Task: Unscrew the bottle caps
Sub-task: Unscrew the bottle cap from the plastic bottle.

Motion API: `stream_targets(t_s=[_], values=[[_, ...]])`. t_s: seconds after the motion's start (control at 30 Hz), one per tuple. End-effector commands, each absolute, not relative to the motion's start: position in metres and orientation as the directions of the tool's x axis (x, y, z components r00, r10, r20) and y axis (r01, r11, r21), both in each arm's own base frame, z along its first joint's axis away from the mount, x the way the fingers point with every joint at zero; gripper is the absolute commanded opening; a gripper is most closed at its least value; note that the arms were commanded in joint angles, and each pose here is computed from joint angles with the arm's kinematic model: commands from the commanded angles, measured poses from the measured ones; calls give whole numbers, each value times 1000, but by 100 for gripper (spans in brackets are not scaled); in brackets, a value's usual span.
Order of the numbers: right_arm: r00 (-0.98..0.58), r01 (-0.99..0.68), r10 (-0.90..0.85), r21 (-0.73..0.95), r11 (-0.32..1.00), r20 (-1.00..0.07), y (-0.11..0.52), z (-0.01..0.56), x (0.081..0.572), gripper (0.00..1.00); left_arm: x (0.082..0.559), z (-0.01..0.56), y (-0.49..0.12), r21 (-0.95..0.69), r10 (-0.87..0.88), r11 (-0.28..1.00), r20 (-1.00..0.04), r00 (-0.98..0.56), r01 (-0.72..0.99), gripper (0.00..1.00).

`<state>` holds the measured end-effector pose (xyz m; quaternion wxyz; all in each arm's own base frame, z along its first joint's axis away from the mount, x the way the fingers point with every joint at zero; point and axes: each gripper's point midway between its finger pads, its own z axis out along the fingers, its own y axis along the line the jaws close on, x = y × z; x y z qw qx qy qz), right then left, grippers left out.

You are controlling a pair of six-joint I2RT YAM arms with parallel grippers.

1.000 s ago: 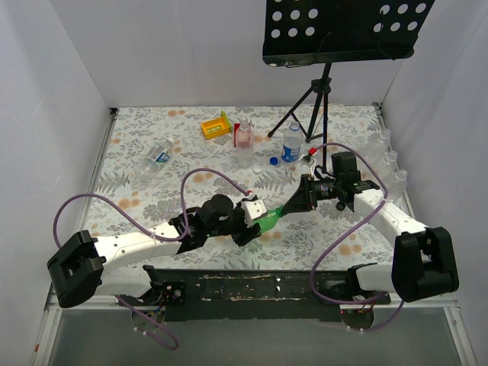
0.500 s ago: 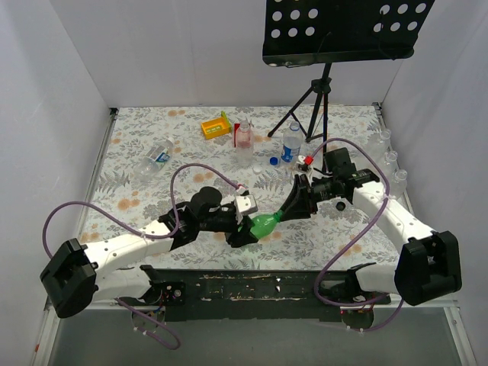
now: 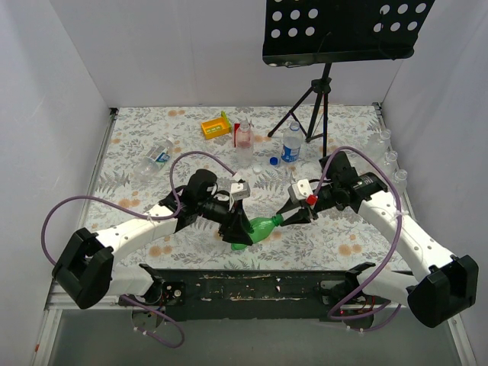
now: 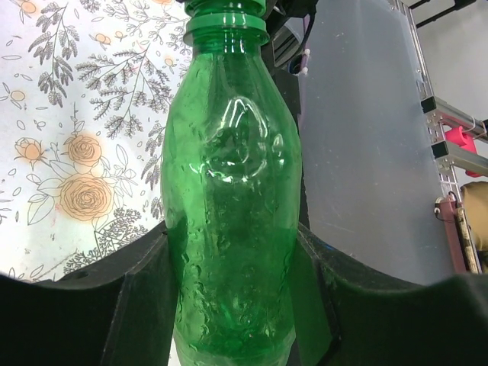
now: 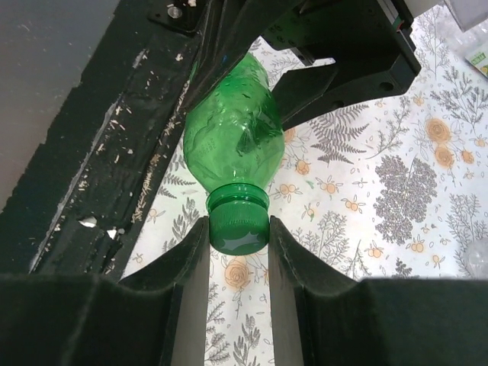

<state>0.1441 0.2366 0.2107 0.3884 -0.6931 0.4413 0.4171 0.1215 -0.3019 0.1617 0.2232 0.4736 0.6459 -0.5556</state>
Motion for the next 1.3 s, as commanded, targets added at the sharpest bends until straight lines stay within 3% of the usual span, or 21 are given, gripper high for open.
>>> stream_targets(t_s=[0.0,0.2,0.3,0.37,0.47,0.6,0.9,1.27], values=[[317,-942,-412,-232,-244,-854,224,190,169,5,112,184,-301,-486,354,-177,-843,-405,856,6],[259,-961,-409,-189,-202,-875,226,192,169,14,129,163,-300,-446,378,-53,-837,-395,894,6],[194,-977,-396,-140,-162,-898,230,197,171,32,134,155,-297,-422,386,-3,-837,-388,907,6],[124,-989,-388,-84,-118,-913,232,202,173,50,136,151,-295,-402,394,26,-837,-378,915,6],[50,-998,-377,-28,-64,-925,234,207,180,65,136,143,-293,-385,412,54,-832,-371,921,6],[-14,-999,-362,28,-35,-932,234,211,180,76,138,139,-292,-364,422,83,-831,-364,928,6],[-136,-991,-368,128,47,-920,225,211,182,81,147,143,-288,-274,399,152,-862,-312,950,7],[-466,-885,-232,454,108,-854,215,217,184,80,168,141,-293,-26,394,329,-905,-162,944,6]])
